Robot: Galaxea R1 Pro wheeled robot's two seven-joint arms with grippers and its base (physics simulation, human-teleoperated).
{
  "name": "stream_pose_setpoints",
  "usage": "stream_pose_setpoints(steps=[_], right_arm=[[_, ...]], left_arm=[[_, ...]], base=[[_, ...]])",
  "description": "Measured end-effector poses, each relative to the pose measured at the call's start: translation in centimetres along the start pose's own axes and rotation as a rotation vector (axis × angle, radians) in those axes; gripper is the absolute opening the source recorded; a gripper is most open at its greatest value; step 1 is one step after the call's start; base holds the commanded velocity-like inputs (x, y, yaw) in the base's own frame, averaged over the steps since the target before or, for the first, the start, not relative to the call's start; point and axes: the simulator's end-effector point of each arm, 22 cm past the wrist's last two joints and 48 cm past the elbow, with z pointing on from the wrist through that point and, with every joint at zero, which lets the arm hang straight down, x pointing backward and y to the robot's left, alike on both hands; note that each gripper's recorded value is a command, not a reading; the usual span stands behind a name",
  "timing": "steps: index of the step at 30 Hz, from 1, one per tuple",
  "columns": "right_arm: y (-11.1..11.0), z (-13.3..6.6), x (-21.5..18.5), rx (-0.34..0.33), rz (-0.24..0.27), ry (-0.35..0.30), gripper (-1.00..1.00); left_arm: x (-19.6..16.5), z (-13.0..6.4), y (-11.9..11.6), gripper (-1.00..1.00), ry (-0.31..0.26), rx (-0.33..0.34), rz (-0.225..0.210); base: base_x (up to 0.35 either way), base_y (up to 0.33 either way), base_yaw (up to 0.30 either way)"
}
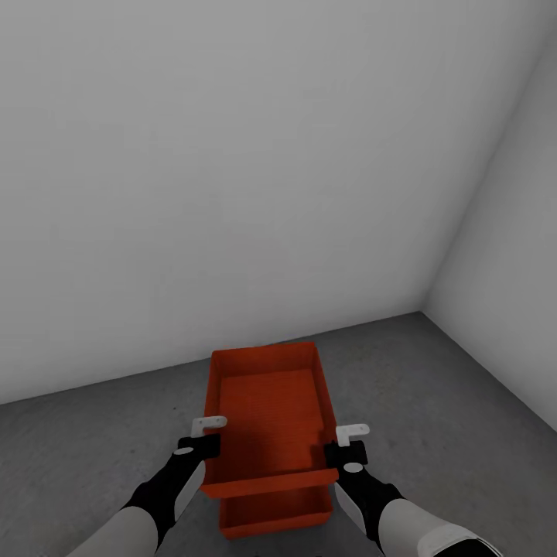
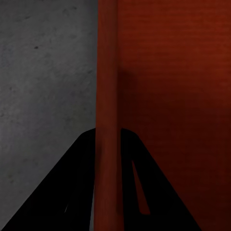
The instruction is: Move the two storage containers from the living room to the garage. In the garage, place one container on the floor and stack the other container on top of it (either order is fine).
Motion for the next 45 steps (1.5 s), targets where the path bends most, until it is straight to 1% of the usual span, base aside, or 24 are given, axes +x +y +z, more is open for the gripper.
stream_pose_setpoints(steps=[8, 29, 41, 45], right_arm=[[0.0, 0.0, 0.0, 0.0, 0.0, 0.0, -1.0], [0.0, 0.0, 0.0, 0.0, 0.0, 0.001, -1.0], [0.3, 1.5, 1.4, 0.0, -0.001, 0.001, -1.0], [0.3, 1.5, 1.3, 0.0, 0.0, 0.001, -1.0]], left_arm=[[0.0, 0.0, 0.0, -1.0, -0.001, 0.0, 0.0], [0.0, 0.0, 0.0, -1.0, 0.0, 0.0, -0.001], [1.3, 1.6, 0.0, -1.0, 0.001, 0.0, -0.001], [1.2, 1.6, 0.0, -1.0, 0.0, 0.0, 0.0]], base=[[-0.178, 0.0, 0.0], [-0.007, 0.0, 0.0], [0.0, 0.0, 0.0], [0.0, 0.0, 0.0]])
